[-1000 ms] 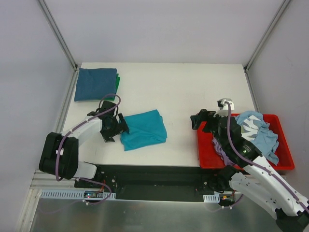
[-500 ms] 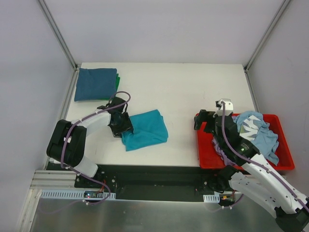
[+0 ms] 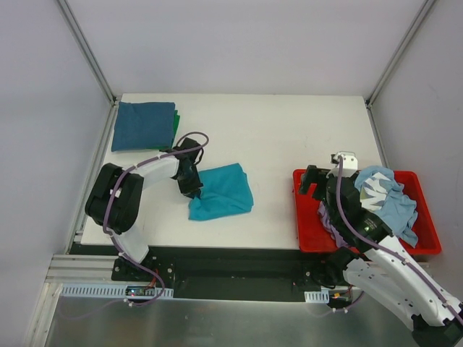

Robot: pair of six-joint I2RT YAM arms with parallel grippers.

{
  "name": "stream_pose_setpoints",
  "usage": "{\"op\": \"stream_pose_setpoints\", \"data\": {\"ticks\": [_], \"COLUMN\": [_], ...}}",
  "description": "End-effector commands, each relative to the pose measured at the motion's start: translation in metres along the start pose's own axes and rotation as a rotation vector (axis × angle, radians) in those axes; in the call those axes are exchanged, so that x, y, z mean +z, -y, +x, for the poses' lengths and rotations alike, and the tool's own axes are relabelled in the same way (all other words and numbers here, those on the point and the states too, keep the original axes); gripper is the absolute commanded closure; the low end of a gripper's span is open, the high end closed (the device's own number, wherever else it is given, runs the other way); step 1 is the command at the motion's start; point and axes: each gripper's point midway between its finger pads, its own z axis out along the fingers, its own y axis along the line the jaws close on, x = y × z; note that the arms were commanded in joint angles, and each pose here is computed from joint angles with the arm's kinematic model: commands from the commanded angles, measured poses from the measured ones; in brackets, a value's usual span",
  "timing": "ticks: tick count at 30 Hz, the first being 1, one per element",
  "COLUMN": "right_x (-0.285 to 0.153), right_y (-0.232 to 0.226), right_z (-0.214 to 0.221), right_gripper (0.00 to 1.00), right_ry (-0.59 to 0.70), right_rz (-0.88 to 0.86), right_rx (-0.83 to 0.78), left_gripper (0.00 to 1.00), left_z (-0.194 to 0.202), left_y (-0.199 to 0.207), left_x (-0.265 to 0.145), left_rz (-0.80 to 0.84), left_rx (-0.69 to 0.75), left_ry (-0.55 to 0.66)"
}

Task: Fold and stack the t-shirts
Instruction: Put the neatly folded tshirt into the corner of the board with the left arm

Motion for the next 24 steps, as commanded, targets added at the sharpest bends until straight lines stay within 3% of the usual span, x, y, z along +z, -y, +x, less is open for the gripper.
{"op": "stream_pose_setpoints", "data": {"ticks": [1, 4, 9, 13, 24], "right_x": [0.000, 0.000, 0.004, 0.006, 0.012], "right_y": [0.010, 0.013, 0.013, 0.016, 0.021], "right_z": [-0.004, -0.005, -0.004, -0.002, -0.001], "right_gripper": [0.04, 0.04, 0.04, 0.04, 0.04], "right_ry": [0.028, 0.034, 0.040, 0.040, 0.033], "right_rz": [0.042, 0.057, 0.059, 0.080, 0.114], "right_rx": [-0.016, -0.018, -0.026, -0.036, -0.062], "left_gripper": [1.00, 1.00, 1.00, 1.00, 1.00], "left_z": [-0.015, -0.050, -0.104, -0.149, -0.241], "left_y": [-0.039, -0.039, -0.007, -0.008, 0.001], "left_x": [0.022, -0.001, -0.050, -0.077, -0.123], "left_rz": [-0.220, -0.266, -0.225, -0.364, -0.678], "left_rx": [0.075, 0.139, 0.289, 0.411, 0.655], "left_ry": [0.083, 0.227, 0.402, 0.521, 0.667]}}
